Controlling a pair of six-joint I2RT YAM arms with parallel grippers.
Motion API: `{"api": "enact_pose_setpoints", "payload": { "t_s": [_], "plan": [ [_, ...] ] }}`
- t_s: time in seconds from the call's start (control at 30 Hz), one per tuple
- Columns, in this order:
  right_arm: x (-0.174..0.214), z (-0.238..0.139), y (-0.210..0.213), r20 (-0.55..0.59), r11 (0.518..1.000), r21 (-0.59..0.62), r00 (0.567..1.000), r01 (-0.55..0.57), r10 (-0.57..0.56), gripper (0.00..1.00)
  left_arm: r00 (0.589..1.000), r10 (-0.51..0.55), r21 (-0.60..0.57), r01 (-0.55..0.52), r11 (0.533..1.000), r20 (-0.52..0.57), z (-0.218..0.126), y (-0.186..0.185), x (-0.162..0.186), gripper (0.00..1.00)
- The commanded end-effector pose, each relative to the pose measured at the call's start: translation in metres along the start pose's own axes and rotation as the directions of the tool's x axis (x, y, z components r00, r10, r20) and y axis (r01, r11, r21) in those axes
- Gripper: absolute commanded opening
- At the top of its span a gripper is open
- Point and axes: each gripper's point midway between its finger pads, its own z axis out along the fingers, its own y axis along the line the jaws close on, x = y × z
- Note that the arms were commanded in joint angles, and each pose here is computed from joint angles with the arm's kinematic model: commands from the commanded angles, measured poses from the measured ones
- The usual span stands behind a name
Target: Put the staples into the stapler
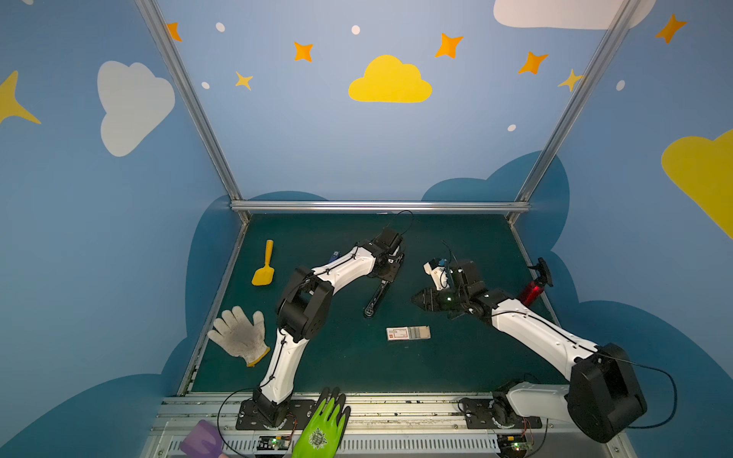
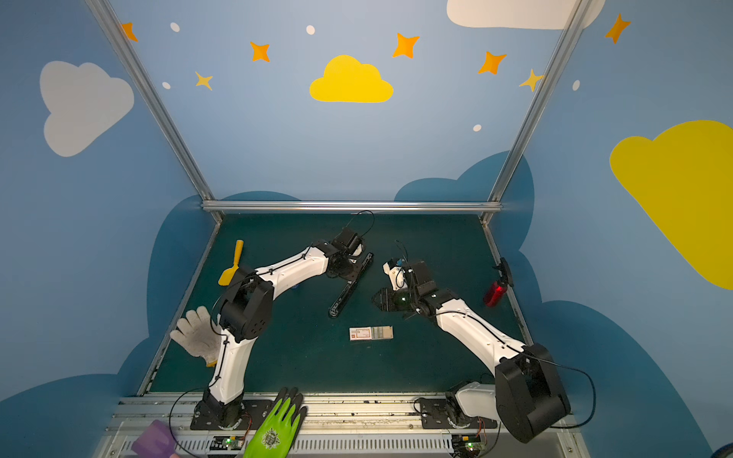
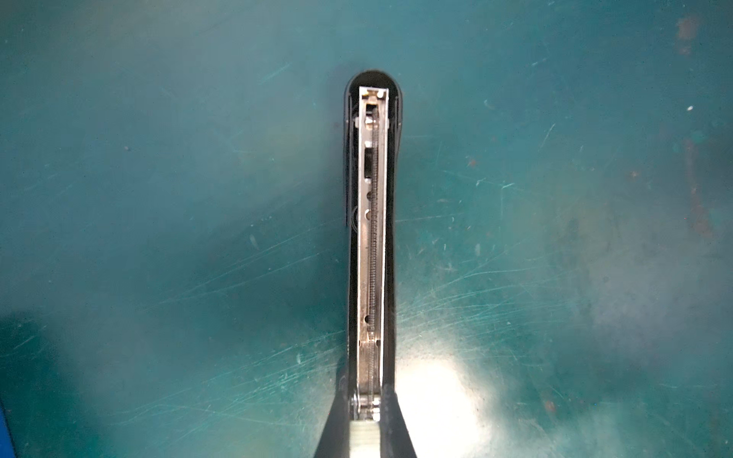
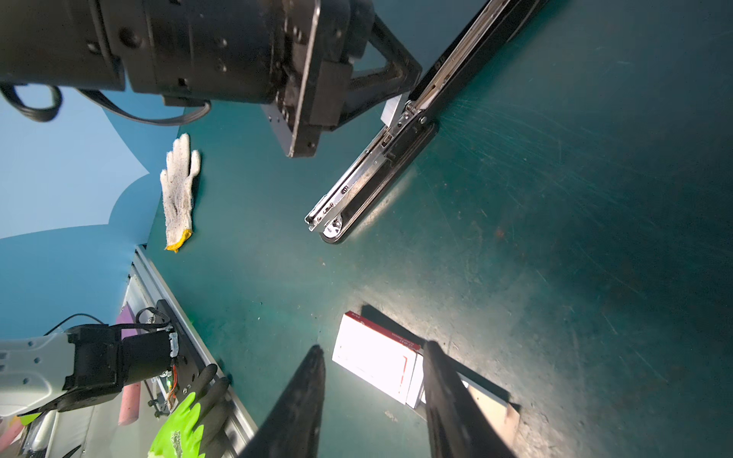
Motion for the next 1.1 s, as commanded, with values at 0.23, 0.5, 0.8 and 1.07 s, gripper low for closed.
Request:
{"api": "enact_pose_setpoints", "payload": {
  "t_s": [0.23,0.5,0.8,1.07],
  "plan": [
    [0.005,-0.004,0.0,0.002,1.0,0.0,1.0,-0.008,0.008,0.41,0.999,0.017,0.003,-0.017,1.0,-0.044,0.012,-0.006,0.011,0.08],
    [0.005,-0.004,-0.001,0.007,1.0,0.0,1.0,-0.008,0.008,0.41,0.998,0.021,-0.002,-0.022,1.0,-0.057,0.013,-0.005,0.018,0.07],
    [0.005,-0.003,-0.002,0.008,1.0,-0.004,1.0,-0.016,0.016,0.41,0.998,0.018,-0.009,-0.019,1.0,-0.064,0.007,-0.003,0.027,0.07],
    [0.005,-0.002,-0.001,0.009,1.0,-0.013,1.0,-0.02,0.02,0.42,0.998,0.026,-0.03,-0.028,0.999,-0.054,-0.003,-0.002,0.035,0.14]
  ]
}}
